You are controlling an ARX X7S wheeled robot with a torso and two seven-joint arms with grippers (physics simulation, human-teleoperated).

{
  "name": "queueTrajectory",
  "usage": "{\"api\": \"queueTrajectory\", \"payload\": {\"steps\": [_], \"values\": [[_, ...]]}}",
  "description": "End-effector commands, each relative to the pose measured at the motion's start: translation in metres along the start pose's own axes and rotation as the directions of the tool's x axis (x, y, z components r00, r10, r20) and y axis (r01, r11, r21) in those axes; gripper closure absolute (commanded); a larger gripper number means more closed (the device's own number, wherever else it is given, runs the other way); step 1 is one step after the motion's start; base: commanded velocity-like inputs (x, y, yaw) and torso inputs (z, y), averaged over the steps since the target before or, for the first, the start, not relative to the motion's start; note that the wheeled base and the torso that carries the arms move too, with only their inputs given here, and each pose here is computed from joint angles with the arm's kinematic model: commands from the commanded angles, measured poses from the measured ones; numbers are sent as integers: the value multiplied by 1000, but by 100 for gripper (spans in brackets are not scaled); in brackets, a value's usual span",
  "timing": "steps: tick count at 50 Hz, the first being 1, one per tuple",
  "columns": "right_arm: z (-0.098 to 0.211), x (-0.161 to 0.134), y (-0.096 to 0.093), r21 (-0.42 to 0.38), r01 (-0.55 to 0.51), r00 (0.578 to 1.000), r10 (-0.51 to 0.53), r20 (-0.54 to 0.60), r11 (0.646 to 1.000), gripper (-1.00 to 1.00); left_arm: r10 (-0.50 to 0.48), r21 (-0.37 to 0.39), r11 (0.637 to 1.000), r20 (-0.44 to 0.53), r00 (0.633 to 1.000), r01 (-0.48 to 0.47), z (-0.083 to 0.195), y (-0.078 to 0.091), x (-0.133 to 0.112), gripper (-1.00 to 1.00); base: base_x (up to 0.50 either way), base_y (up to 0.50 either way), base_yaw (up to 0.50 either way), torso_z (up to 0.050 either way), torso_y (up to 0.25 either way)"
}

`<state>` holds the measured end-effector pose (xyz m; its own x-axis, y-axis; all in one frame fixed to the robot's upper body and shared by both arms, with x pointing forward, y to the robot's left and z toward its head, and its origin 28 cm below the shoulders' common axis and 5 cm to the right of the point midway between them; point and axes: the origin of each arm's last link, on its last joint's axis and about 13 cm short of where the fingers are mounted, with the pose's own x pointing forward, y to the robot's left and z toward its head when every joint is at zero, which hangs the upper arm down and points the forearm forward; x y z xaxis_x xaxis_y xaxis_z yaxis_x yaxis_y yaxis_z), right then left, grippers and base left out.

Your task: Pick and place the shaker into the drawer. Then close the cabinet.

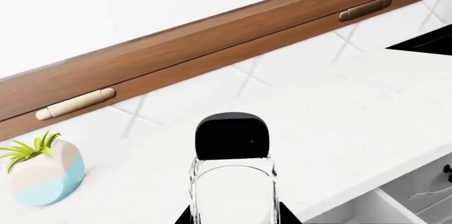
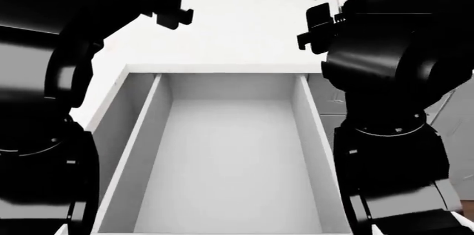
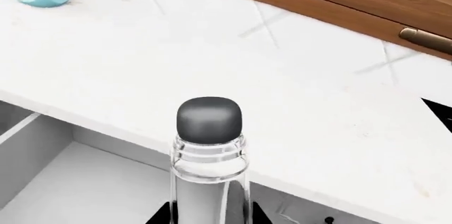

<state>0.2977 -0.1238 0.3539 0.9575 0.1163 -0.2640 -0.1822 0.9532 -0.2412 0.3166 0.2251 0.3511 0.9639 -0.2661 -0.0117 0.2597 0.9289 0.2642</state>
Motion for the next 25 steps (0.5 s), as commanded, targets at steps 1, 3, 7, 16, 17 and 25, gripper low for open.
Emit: {"api": "queueTrajectory", "payload": {"steps": [1, 3, 7, 16, 17, 25], "values": [[-16, 37, 25, -68, -136, 975, 121, -187, 988, 100, 7, -11, 1000, 0, 1000, -7, -3, 2, -2, 100, 0, 0, 0, 0, 0], [-23, 47, 33, -77, -158, 966, 138, -220, 984, 100, 7, -13, 1000, 1, 1000, -7, -3, 3, -3, 100, 0, 0, 0, 0, 0], [-33, 62, 48, -101, -208, 946, 174, -275, 973, 100, 7, -16, 1000, 2, 1000, -7, -4, 4, -3, 100, 0, 0, 0, 0, 0], [-46, 79, 72, -110, -308, 896, 249, -369, 945, 100, 7, -30, 1000, -1, 1000, -7, -10, 6, 2, 100, 0, 0, 0, 0, 0], [-48, 80, 74, -107, -317, 889, 255, -381, 942, 100, 7, -32, 999, -2, 1000, -7, -10, 6, 3, 100, 0, 0, 0, 0, 0], [-62, 89, 83, -100, -369, 835, 282, -472, 924, 100, 12, -34, 999, -5, 1000, -12, -12, 6, 2, 100, 0, 0, 0, 0, 0]]}}
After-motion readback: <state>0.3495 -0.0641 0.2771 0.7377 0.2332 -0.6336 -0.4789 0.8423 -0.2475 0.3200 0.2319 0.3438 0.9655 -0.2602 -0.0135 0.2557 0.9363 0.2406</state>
